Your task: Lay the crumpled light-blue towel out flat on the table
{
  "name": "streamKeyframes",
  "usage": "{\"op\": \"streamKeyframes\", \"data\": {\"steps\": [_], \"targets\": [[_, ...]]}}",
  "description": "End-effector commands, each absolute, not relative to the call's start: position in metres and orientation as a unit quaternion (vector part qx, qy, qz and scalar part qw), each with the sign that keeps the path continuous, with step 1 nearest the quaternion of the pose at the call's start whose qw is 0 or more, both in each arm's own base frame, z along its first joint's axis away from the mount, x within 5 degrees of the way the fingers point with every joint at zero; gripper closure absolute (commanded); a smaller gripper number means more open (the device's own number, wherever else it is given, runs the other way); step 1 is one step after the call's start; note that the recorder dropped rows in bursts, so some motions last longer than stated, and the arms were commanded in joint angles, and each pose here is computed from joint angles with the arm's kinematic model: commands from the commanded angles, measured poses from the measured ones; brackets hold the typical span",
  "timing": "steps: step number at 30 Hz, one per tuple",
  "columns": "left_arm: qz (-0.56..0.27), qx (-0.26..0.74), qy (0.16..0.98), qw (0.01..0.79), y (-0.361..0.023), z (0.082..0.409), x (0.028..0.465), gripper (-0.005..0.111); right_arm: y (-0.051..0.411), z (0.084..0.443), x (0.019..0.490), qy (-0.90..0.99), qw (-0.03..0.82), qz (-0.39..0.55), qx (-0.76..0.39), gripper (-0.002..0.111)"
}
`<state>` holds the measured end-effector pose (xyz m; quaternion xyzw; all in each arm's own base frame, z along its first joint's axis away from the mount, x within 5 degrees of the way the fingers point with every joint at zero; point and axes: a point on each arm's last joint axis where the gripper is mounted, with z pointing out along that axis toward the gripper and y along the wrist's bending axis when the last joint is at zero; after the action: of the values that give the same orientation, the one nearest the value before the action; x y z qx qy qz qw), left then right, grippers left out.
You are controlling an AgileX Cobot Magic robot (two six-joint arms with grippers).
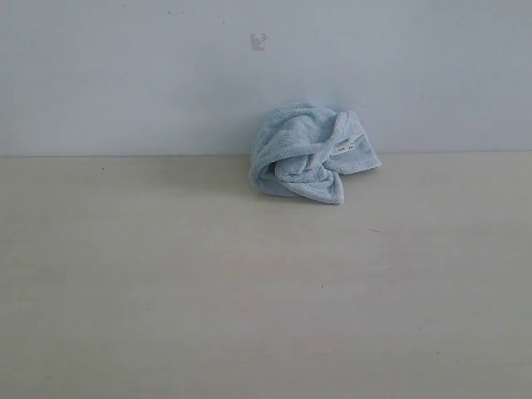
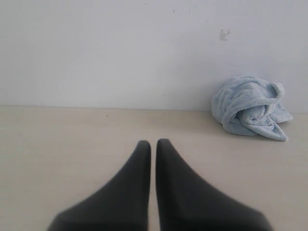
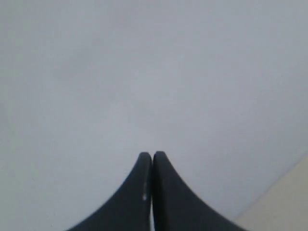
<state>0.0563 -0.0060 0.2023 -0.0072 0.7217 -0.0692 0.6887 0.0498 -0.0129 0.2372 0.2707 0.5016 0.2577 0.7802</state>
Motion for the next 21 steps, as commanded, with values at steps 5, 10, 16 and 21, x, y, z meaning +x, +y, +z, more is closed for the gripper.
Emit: {"op": "streamKeyframes", "data": {"steps": [5, 10, 16, 21], "targets": [[-0.069, -0.005, 0.724, 0.687, -0.006, 0.201, 0.056, 0.103, -0.013, 0.245, 0.047, 0.453, 0.762, 0.343, 0.311, 0.108], [-0.069, -0.005, 0.724, 0.687, -0.006, 0.201, 0.056, 0.103, -0.009, 0.255, 0.046, 0.463, 0.753, 0.355, 0.304, 0.108], [-0.069, -0.005, 0.724, 0.687, -0.006, 0.201, 0.056, 0.103, -0.01, 0.261, 0.043, 0.438, 0.768, 0.363, 0.293, 0.108], [-0.069, -0.005, 0.724, 0.687, -0.006, 0.201, 0.056, 0.103, 0.001, 0.278, 0.04, 0.534, 0.73, 0.35, 0.244, 0.108]]}}
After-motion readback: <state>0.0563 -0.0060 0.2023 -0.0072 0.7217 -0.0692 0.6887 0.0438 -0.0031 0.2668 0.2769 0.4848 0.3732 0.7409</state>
